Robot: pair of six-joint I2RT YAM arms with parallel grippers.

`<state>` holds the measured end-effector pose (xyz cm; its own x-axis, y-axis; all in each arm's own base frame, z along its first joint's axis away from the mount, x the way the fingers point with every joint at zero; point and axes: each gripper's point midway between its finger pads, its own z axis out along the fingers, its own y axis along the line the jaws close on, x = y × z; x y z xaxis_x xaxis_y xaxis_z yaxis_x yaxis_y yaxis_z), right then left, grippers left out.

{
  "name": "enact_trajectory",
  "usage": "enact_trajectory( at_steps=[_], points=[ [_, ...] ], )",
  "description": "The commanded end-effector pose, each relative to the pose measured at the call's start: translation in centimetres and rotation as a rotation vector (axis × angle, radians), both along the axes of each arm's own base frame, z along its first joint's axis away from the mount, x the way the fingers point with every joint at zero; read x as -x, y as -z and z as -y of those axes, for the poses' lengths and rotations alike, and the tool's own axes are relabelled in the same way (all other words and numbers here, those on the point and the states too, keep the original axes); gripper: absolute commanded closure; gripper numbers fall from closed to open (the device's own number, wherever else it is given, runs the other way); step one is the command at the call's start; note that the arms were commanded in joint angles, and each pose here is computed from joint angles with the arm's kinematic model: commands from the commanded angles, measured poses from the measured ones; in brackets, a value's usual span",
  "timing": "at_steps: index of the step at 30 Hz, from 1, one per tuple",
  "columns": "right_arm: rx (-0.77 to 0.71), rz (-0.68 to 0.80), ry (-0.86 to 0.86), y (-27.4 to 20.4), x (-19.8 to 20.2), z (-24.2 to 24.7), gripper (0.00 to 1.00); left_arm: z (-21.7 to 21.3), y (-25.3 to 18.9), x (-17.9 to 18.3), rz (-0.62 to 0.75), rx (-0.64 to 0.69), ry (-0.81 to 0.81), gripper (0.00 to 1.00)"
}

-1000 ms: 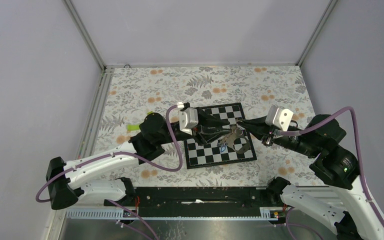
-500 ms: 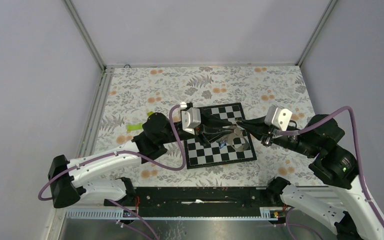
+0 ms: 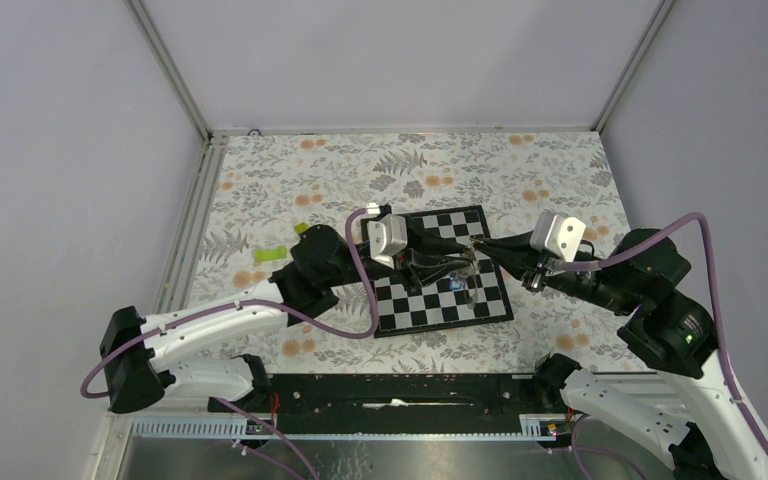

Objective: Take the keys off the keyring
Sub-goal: Remove the key from the keyring.

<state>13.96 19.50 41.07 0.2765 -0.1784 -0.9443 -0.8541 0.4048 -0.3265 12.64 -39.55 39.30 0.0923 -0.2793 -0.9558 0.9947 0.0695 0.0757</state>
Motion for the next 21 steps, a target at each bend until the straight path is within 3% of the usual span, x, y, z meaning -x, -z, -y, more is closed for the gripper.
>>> enact_trajectory(
  at_steps=[1, 21],
  points=[
    [-0.034, 0.023, -0.028, -1.2, 0.4, -0.3, 1.0, -0.5, -3.1, 0.2, 0.041, 0.089, -0.002, 0.69],
    [0.0, -0.011, -0.033, -0.1, 0.4, -0.4, 1.0, -1.5, -4.3, 0.3, 0.06, 0.121, -0.026, 0.65]
  ],
)
